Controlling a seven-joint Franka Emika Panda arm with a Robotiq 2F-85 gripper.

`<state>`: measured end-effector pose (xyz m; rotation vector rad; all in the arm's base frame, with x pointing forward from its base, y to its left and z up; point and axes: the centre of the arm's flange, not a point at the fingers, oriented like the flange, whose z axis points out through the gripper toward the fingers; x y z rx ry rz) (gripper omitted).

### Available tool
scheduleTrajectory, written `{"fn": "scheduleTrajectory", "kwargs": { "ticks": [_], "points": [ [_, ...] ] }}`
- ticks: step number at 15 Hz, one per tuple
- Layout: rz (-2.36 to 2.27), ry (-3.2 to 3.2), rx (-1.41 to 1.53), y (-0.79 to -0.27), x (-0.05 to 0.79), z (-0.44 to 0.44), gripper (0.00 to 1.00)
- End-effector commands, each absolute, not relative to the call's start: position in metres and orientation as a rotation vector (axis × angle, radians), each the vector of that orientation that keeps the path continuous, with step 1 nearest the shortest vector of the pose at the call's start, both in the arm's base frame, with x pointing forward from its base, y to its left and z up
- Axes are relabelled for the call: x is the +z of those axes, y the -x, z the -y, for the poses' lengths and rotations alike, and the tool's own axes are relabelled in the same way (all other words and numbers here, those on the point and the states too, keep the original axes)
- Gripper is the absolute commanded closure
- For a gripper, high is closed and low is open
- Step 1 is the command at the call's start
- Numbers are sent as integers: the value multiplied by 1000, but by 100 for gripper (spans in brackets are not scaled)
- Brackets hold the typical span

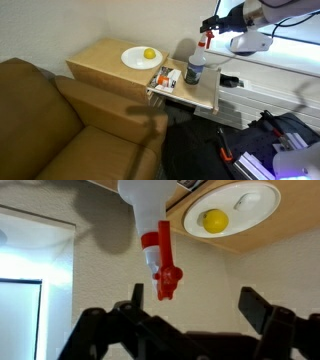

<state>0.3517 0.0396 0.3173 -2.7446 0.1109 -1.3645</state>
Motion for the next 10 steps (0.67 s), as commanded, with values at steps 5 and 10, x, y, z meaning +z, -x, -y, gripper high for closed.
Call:
{"fn": "scheduleTrajectory", "kwargs": {
  "ticks": [5,10],
  "points": [
    [-109,2714,-1353,-354,316,-40,62],
    [-128,2745,-1326,-350,312,-30,97]
  ]
}}
